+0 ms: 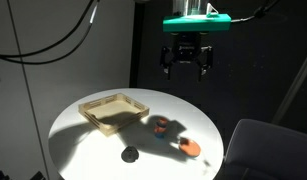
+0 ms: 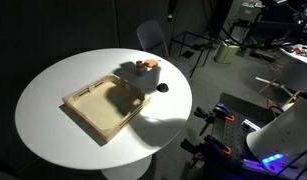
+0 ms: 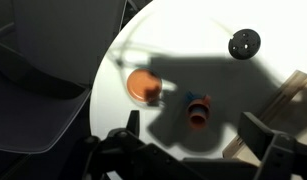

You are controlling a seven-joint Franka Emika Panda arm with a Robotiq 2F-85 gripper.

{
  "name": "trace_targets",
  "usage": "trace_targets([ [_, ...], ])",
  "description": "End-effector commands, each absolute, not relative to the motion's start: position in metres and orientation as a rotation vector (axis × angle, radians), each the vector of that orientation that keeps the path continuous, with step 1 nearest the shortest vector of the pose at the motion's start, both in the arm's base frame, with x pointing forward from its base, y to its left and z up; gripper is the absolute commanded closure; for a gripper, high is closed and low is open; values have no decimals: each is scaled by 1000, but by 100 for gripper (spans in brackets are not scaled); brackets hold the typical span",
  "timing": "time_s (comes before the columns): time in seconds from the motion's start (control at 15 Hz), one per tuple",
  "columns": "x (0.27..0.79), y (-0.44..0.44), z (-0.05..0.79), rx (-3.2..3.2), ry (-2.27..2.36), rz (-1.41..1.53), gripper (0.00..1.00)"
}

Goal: Put the small blue cup and small orange cup in the box

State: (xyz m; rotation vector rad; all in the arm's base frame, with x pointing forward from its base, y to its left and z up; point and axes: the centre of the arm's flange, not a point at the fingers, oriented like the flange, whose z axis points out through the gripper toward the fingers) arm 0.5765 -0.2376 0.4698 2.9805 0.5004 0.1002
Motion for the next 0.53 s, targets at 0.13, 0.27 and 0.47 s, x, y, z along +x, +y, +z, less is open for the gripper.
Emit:
trace_targets([
  [0.13, 573, -244, 477, 2989, 481, 121, 0],
  [0.27, 583, -240, 474, 3018, 483, 138, 0],
  [0.47, 604, -220, 465, 3043, 514, 179, 0],
])
